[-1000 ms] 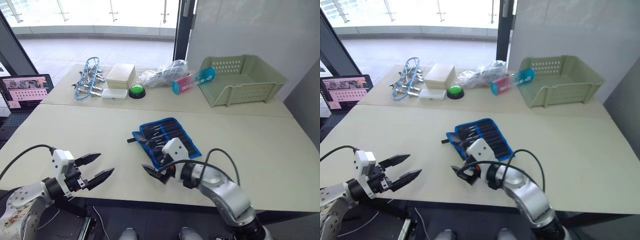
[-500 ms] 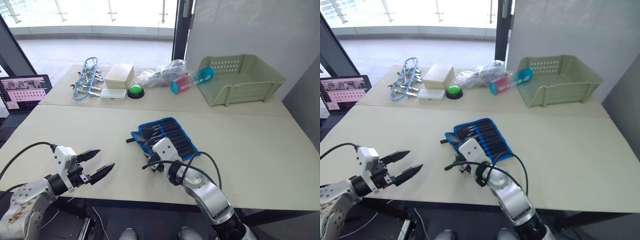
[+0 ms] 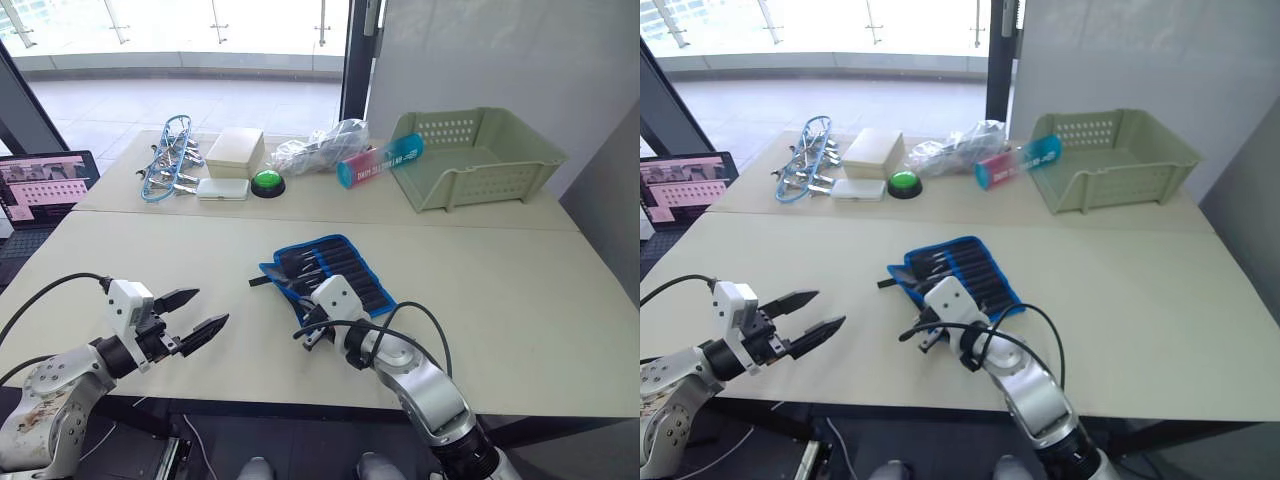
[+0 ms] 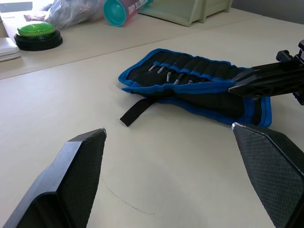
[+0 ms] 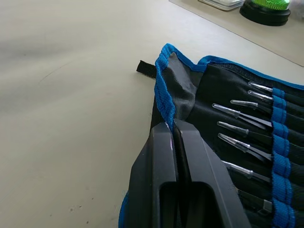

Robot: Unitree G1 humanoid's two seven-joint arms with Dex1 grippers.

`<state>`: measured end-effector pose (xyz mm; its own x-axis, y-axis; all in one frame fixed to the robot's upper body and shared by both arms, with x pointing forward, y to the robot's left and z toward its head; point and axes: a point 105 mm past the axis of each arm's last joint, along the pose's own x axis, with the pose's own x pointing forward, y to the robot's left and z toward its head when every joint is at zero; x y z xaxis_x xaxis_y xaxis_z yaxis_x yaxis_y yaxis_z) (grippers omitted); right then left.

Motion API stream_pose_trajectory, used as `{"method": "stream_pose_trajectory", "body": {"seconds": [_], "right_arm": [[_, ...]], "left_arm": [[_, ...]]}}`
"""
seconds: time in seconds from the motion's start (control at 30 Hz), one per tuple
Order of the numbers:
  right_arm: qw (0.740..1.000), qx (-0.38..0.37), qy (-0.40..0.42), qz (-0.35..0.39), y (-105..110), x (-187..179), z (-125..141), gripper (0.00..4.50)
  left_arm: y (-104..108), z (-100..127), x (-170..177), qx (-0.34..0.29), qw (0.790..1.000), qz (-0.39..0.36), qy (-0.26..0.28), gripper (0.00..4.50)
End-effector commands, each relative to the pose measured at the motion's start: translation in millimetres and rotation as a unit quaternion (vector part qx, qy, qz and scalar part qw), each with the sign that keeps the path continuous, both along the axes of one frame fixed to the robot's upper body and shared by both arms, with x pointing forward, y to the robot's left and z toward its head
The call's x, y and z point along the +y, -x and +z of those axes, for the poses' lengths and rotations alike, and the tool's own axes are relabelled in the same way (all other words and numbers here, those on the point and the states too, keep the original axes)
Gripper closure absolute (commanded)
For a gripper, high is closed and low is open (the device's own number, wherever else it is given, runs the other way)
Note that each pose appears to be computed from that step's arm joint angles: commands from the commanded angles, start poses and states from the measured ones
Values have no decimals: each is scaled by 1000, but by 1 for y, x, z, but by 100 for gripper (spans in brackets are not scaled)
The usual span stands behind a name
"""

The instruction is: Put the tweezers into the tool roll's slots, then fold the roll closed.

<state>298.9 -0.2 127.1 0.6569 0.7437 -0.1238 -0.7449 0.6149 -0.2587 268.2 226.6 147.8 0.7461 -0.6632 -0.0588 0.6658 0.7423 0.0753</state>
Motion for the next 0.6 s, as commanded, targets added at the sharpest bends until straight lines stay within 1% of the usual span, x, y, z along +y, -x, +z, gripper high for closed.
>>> {"method": "stream_pose_trajectory", "body": {"seconds": [0.03, 0.13, 0.2, 0.3, 0.4, 0.47, 0.53, 0.6], "right_arm": [[990, -61, -5, 124, 25, 8, 25, 446], [975, -91, 57, 195, 33, -7, 16, 446], [964, -106, 106, 219, 30, -22, 8, 446], [957, -116, 134, 231, 22, -39, 5, 446], [952, -127, 150, 236, 14, -49, 6, 446], [946, -137, 165, 244, 12, -56, 9, 446], [944, -146, 170, 244, 10, -59, 13, 446], [943, -150, 169, 243, 9, -60, 16, 446]], "left_arm": [[-5, 6, -8, -22, 998, -55, -38, 0], [-12, 2, -10, -30, 989, -115, -82, 0], [-15, -2, -12, -41, 978, -164, -124, 0], [-20, -8, -14, -50, 957, -229, -173, 0], [-30, -8, -17, -63, 943, -264, -191, 0], [-42, -7, -21, -76, 933, -284, -207, 0], [-54, -6, -25, -75, 931, -293, -206, 0], [-62, -6, -31, -79, 926, -305, -207, 0]]}}
